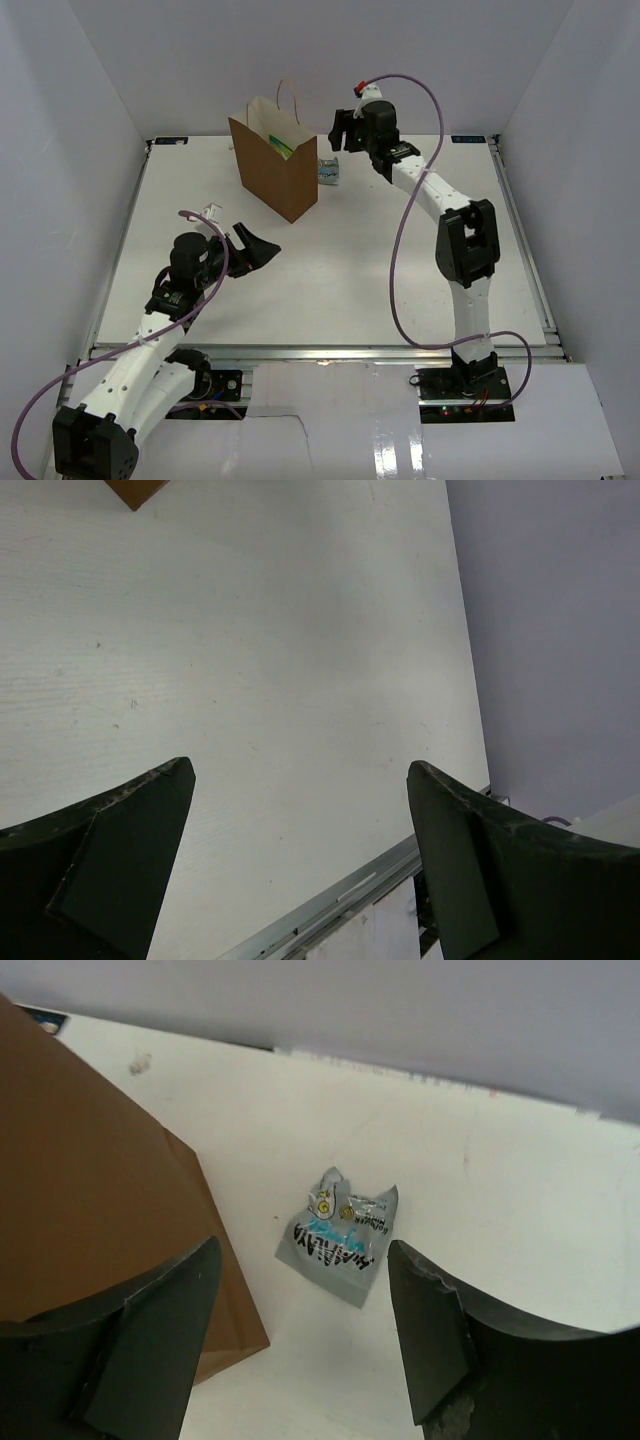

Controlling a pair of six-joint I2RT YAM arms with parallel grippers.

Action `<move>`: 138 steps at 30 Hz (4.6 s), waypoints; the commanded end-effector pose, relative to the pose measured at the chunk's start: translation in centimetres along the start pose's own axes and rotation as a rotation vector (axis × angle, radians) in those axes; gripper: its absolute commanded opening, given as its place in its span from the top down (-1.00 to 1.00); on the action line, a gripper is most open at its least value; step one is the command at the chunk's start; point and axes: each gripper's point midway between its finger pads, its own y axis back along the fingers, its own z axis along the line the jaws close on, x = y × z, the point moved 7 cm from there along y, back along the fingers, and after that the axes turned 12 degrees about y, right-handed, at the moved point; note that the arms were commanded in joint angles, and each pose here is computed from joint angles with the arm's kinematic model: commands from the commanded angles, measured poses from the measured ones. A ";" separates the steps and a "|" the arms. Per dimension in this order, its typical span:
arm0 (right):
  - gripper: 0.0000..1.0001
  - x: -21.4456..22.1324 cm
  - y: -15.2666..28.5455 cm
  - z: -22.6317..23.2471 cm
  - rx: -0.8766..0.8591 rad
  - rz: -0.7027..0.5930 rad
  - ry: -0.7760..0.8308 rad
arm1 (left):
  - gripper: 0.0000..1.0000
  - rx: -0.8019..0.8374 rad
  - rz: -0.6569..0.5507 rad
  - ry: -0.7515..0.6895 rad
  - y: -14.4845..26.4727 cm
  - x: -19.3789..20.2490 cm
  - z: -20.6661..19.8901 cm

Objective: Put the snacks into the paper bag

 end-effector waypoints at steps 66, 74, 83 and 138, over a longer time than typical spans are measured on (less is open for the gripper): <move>0.84 2.0 11.5 -5.6 -0.525 -0.089 0.115 | -0.96 0.030 -0.020 0.021 -0.7 -1.6 -2.1; 0.85 -8.3 14.3 -0.7 -0.546 -0.268 0.263 | -0.96 0.058 -0.017 -0.001 -0.6 -1.4 -2.1; 0.85 -14.4 9.7 7.1 -0.386 -0.394 0.473 | -0.96 0.087 -0.042 -0.002 0.8 -1.1 -2.5; -0.80 7.6 34.4 -7.9 0.319 0.180 0.105 | -0.96 0.045 -0.164 -0.290 2.1 -4.8 -5.0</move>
